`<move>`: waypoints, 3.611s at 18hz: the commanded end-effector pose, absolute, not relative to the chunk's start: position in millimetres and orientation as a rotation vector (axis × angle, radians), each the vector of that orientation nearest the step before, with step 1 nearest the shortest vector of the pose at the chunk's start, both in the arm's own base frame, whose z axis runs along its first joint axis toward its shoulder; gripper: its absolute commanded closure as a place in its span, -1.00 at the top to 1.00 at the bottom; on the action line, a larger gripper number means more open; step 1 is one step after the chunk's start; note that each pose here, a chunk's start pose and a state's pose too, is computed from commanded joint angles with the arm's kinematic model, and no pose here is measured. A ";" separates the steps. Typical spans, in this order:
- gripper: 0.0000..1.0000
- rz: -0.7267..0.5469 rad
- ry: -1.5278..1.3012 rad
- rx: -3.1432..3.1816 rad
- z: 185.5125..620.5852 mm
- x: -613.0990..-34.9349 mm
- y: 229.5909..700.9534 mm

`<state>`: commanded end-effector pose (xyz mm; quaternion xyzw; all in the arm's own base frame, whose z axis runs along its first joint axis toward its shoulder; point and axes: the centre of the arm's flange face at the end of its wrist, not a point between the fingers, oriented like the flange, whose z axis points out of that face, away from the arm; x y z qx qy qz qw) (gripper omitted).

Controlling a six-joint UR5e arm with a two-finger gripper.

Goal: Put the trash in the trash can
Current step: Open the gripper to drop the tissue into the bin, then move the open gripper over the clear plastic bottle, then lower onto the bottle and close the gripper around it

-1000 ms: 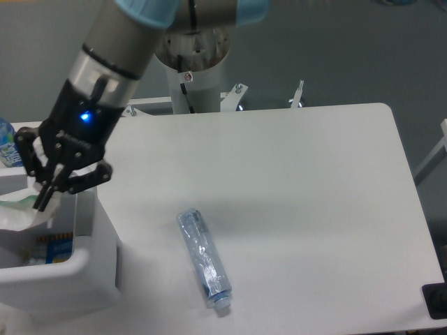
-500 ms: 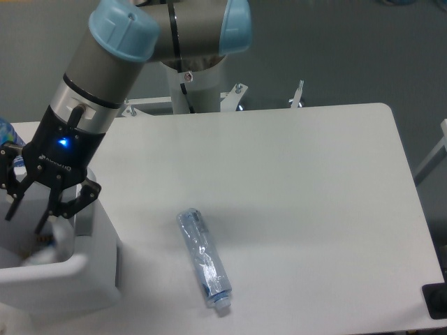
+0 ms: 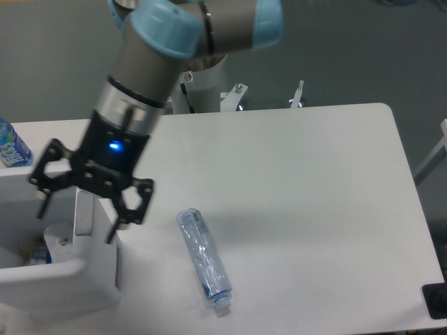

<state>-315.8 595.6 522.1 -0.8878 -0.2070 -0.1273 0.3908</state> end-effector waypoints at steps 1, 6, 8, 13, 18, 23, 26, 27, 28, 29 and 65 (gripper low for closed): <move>0.99 -0.236 -0.562 -2.284 516.7 -328.9 588.9; 0.99 0.131 -0.699 -2.446 470.7 -374.8 580.6; 0.99 0.132 -0.742 -2.475 445.9 -391.0 580.9; 1.00 0.063 -0.863 -2.504 387.6 -426.4 593.1; 1.00 -0.005 -0.950 -2.554 315.2 -449.3 614.1; 1.00 -0.068 -1.005 -2.594 270.6 -444.3 619.8; 1.00 -0.062 -1.026 -2.636 241.7 -440.8 625.4; 1.00 -0.052 -1.022 -2.647 238.0 -437.1 628.3; 1.00 -0.049 -1.020 -2.656 234.2 -434.2 629.5; 1.00 -0.045 -1.018 -2.668 228.4 -431.3 632.0; -0.42 0.060 -1.005 -2.764 190.5 -396.6 653.3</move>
